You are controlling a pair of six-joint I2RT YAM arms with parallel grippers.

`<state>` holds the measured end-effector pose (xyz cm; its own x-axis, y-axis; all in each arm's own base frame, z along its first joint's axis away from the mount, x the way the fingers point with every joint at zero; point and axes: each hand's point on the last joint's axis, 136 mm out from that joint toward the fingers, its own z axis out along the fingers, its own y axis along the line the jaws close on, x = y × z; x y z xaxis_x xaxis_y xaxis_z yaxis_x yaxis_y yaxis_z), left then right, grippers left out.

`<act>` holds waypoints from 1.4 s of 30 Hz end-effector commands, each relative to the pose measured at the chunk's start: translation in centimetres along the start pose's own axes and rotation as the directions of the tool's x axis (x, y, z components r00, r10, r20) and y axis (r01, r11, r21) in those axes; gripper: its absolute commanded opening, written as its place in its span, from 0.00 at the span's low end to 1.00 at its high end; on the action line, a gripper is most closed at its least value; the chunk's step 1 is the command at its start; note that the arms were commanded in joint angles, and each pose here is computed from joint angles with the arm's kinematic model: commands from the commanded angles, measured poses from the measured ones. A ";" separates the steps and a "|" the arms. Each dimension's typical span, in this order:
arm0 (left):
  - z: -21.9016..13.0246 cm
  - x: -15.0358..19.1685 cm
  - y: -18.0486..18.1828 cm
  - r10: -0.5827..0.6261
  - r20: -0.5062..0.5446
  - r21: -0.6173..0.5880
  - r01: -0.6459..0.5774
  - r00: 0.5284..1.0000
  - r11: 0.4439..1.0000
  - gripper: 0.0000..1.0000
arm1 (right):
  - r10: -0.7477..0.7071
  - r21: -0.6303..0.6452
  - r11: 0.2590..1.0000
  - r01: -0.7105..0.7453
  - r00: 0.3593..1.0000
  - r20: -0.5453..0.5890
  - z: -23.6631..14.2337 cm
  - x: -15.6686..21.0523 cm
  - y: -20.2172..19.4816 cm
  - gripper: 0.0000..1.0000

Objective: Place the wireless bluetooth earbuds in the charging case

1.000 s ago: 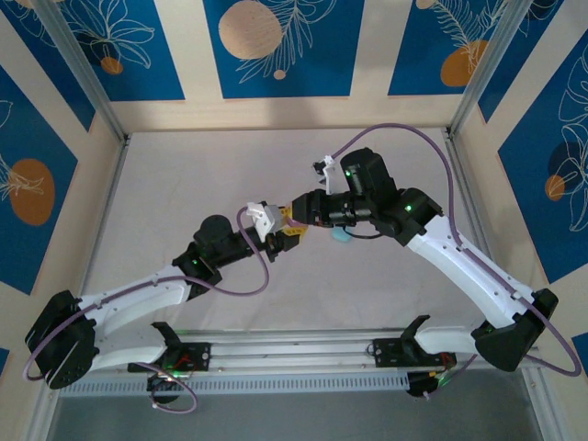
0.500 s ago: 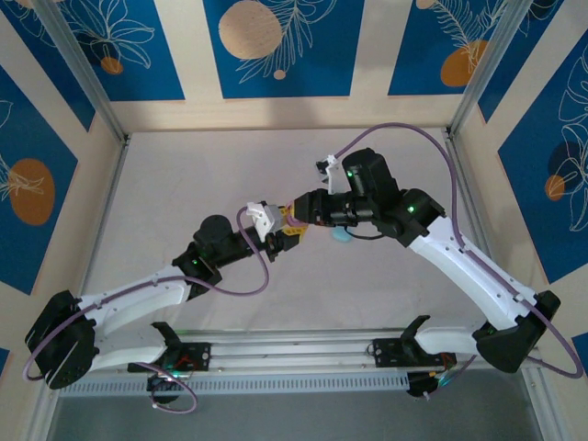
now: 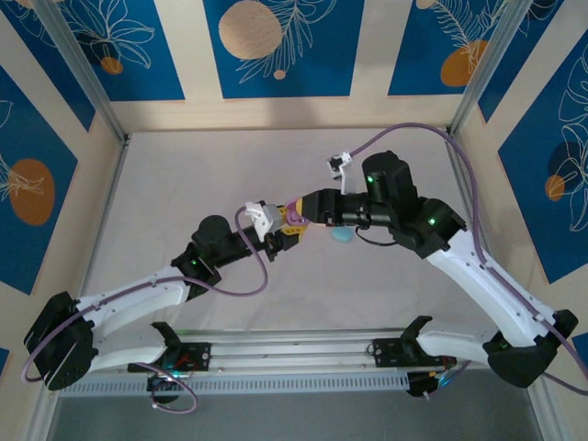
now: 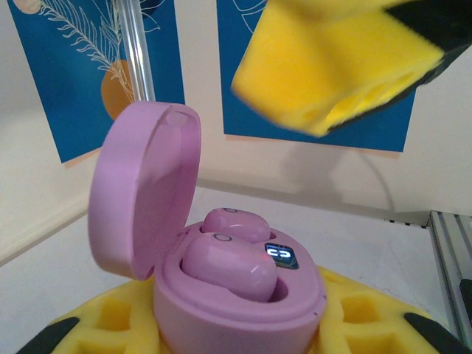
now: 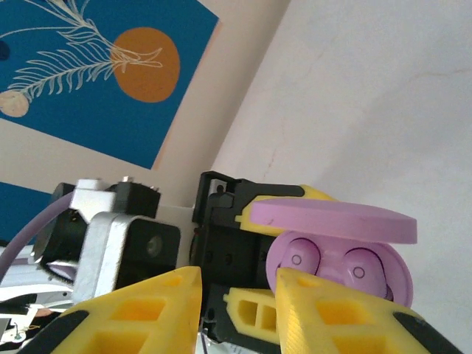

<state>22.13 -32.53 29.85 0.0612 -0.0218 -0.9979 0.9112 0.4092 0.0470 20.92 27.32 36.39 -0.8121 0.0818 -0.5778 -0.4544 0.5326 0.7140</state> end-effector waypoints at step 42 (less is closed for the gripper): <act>0.8 -4.1 -3.0 -0.004 0.109 0.181 -0.016 0.994 0.983 0.29 | 0.330 -0.012 0.941 -0.339 0.924 -0.191 0.7 -0.9 -5.5 0.58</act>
<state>20.12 -34.17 31.16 0.0568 -0.0583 -0.9967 0.9652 0.2585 0.0399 25.30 24.67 32.54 -0.9630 0.1335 -0.2339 -0.1465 0.4691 0.8709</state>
